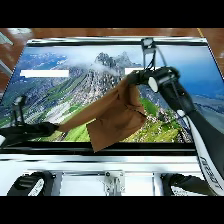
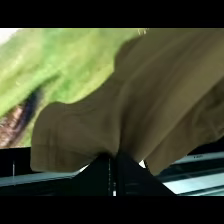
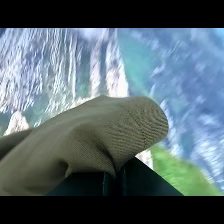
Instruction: Fold the shirts.
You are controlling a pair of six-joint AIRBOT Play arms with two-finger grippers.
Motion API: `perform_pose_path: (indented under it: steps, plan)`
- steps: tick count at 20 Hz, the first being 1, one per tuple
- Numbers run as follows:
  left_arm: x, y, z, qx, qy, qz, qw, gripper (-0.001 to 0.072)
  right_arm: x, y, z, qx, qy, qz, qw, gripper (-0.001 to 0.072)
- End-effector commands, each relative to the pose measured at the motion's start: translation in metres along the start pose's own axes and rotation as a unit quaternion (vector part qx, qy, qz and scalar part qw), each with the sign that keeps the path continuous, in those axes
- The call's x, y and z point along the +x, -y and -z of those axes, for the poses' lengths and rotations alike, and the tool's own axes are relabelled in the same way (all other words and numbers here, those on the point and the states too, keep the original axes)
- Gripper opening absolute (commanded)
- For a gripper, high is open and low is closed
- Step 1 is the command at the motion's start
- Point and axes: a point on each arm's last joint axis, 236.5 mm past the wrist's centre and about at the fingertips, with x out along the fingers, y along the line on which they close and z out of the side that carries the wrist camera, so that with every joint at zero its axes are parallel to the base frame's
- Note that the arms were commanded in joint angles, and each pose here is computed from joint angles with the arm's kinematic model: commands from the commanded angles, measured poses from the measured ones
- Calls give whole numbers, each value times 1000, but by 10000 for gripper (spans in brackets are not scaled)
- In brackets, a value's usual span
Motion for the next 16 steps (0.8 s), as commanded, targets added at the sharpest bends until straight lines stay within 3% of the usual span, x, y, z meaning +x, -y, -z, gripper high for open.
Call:
perform_pose_path:
  steps: [1, 2, 3, 5, 6, 7, 8, 11, 12, 14, 16]
  plan:
    - [24, 0, 18, -18, -9, 16, 1000, 41, 30, -13, 42, 51, -74, -20, 996, 250]
    - [24, 0, 14, -19, 1, 16, 1000, 41, 20, -8, 46, 25, -87, -14, 996, 534]
    - [24, 0, 7, -19, 14, 16, 1000, 41, 5, -1, 52, -34, -107, -7, 994, 682]
    - [23, 0, -7, -19, 45, 15, 999, 41, -38, 35, 78, -103, -184, 51, 976, 680]
    - [23, -1, -14, -20, 59, 15, 998, 41, -58, 53, 95, -106, -227, 79, 965, 622]
    - [22, -1, -20, -20, 73, 15, 997, 42, -74, 64, 119, -94, -270, 87, 954, 458]
    - [21, -1, -25, -20, 82, 15, 996, 41, -82, 59, 147, -60, -305, 58, 949, 443]
    - [20, -1, -28, -18, 89, 14, 996, 42, -93, -19, 236, 135, -378, -125, 907, 474]
    - [20, -1, -28, -18, 89, 15, 996, 42, -90, -43, 252, 202, -375, -165, 890, 700]
    - [20, -1, -28, -15, 89, 14, 996, 42, -75, -67, 268, 308, -355, -195, 861, 697]
    - [20, -1, -28, -10, 90, 14, 996, 41, -62, -75, 284, 353, -345, -189, 849, 697]
